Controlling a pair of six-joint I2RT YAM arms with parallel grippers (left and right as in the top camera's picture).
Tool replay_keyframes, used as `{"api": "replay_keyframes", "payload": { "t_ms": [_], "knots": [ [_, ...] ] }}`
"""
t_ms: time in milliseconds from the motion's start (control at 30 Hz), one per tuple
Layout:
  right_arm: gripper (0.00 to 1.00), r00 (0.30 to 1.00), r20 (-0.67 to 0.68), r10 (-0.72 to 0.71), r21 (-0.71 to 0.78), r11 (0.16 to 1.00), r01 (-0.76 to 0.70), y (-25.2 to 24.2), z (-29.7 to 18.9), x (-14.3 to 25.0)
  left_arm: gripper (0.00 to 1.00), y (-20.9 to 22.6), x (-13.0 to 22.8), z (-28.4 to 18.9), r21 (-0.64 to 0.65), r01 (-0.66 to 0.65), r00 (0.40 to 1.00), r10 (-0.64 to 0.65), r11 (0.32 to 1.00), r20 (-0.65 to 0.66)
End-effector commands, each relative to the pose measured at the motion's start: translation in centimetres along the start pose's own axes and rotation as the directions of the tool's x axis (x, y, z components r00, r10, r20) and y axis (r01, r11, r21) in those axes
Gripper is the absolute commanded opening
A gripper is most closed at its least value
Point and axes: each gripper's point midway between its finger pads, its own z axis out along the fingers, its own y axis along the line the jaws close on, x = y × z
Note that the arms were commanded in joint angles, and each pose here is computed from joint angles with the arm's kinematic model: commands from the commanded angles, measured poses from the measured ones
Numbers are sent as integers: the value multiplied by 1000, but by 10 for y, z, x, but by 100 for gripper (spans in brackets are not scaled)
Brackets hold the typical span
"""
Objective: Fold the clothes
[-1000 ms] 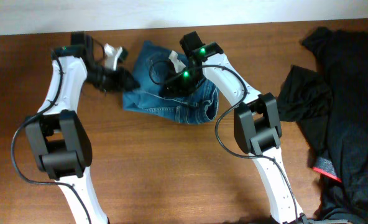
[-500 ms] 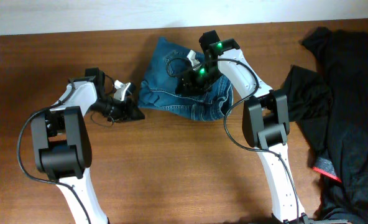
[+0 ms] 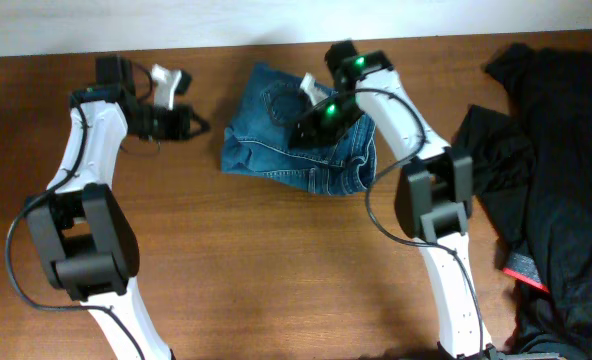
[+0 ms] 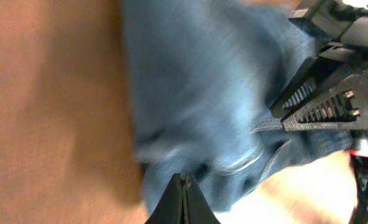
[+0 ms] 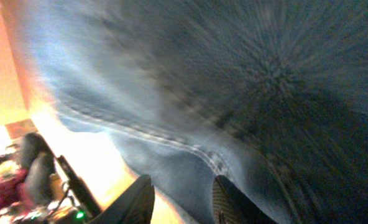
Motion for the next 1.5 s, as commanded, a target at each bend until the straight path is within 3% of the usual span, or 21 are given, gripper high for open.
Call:
{"api": "replay_keyframes", "payload": {
  "t_ms": [0,167,400,667,833,1000,1200,1467],
  "knots": [
    [37,947,241,-211,138,974,182,46,-113,-27,0,-52,-37,-13,121,-160,982,145,980,118],
    [41,930,312,-193,208,969,131,34,-155,-29,1,-75,-51,6,138,-268,956,246,953,158],
    [41,949,285,-135,222,972,71,2,-145,-25,1,-91,-49,52,93,-344,936,333,934,110],
    [40,962,256,-93,220,975,36,-44,-94,-23,0,-61,1,104,153,-204,975,214,967,-55],
    [41,977,212,-16,201,979,-28,-94,-34,5,0,-36,52,127,134,-49,969,80,990,-233],
    [41,973,222,65,201,973,-111,-130,4,30,0,-33,69,131,138,1,957,39,990,-288],
    [41,970,224,94,240,959,-149,-147,14,41,0,-30,72,129,132,-5,953,45,991,-301],
    [42,960,250,126,247,950,-189,-162,0,41,0,4,93,112,-5,-18,922,15,1000,-388]
  ]
}}
